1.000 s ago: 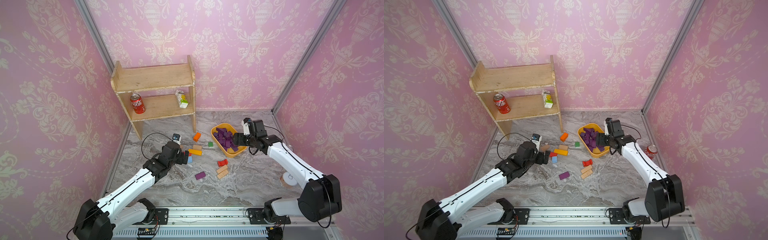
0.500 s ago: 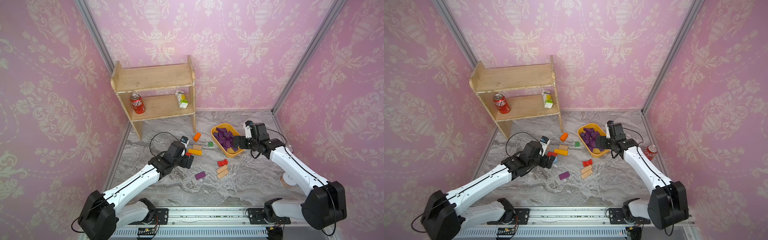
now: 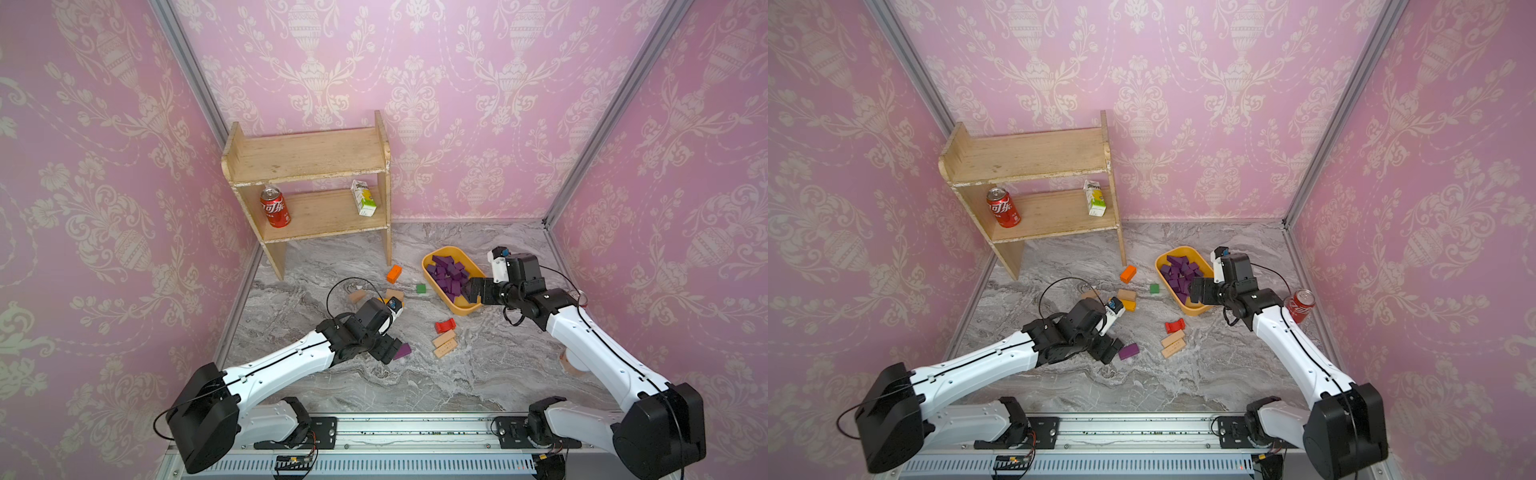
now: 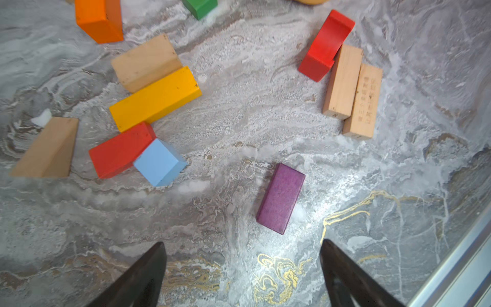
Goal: Pick purple bricks into the storage bin
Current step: Pick up the building block from the center of the board.
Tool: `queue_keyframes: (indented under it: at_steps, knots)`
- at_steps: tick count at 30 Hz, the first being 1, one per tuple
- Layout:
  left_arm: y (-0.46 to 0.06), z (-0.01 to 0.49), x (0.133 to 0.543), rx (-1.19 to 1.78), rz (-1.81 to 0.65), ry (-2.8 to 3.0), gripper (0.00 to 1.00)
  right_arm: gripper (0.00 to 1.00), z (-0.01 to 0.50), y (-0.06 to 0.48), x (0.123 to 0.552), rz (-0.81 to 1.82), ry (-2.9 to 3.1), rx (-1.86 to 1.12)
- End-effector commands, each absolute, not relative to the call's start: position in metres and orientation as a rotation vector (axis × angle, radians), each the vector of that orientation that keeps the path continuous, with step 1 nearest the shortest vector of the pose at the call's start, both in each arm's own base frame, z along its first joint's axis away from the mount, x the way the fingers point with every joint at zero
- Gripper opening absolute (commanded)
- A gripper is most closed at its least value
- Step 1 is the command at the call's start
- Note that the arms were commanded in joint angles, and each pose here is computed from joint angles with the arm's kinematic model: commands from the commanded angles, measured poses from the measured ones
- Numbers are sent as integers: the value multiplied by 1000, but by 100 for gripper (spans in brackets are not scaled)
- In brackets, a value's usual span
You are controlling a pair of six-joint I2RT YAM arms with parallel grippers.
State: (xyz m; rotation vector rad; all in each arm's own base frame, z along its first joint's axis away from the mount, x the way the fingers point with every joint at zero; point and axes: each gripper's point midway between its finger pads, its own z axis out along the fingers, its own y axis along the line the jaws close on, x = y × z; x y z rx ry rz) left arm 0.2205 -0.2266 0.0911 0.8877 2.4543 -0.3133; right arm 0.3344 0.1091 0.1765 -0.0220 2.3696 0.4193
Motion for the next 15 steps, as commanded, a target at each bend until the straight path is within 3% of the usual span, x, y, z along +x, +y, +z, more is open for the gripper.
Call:
queue_keyframes:
  at_steps: [1,15]
  knots:
    - [-243,80,212,949,-412,2479,89,100,177,111,332,430,2351,-44]
    - [-272,49,199,1099,-430,2506,77,100,161,107,335,392,2402,-27]
